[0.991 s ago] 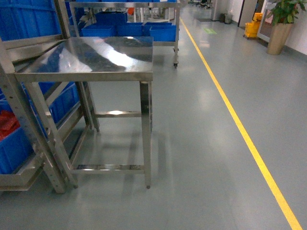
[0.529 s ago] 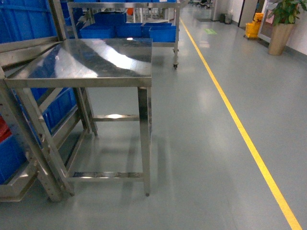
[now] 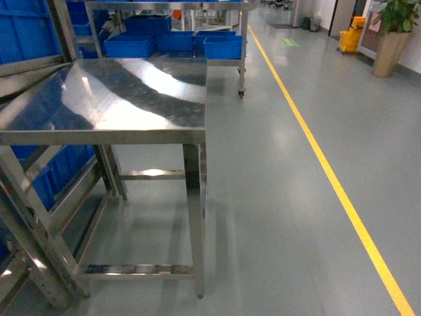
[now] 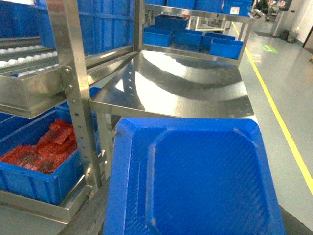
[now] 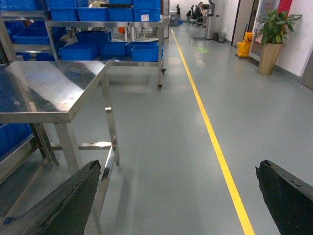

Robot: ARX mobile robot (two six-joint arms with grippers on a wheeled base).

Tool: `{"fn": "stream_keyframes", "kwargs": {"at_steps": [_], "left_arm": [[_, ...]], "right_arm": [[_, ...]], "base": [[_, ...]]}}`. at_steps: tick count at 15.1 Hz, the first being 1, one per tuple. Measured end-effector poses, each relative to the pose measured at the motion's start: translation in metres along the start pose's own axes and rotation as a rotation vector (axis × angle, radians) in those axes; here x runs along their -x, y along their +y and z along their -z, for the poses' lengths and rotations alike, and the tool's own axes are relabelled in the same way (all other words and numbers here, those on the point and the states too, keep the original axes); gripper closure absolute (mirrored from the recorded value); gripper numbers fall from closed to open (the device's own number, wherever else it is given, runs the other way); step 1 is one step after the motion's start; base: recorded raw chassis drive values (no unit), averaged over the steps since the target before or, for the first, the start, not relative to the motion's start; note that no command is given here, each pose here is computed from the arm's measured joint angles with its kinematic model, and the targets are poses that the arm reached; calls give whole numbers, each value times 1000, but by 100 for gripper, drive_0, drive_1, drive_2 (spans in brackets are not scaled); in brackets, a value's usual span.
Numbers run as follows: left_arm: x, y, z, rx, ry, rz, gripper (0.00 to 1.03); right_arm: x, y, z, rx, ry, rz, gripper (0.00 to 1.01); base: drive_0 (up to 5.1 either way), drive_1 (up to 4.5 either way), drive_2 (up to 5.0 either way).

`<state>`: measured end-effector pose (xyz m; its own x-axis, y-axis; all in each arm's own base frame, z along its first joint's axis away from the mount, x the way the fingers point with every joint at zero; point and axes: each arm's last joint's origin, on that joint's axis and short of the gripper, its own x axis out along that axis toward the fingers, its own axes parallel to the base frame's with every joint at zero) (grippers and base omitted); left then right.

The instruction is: Pick blue part to blue bin on bottom shelf

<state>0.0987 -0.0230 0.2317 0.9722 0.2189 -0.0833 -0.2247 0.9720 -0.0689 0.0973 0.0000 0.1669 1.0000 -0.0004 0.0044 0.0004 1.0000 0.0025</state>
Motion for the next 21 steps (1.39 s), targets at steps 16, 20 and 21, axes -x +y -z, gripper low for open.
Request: {"fn": "stream_keyframes", "kwargs": {"at_steps": [16, 20, 21], "left_arm": [[1, 0, 0, 4, -4, 2, 60], [1, 0, 0, 3, -4, 2, 60], [1, 0, -1, 5, -6, 2, 60]], "right_arm": [[0, 0, 0, 0, 5, 0, 3], [0, 0, 0, 0, 2, 0, 3], [0, 0, 0, 0, 5, 0, 3]], "base": [[-460, 227, 227], [-496, 250, 250], [-494, 252, 252]]}}
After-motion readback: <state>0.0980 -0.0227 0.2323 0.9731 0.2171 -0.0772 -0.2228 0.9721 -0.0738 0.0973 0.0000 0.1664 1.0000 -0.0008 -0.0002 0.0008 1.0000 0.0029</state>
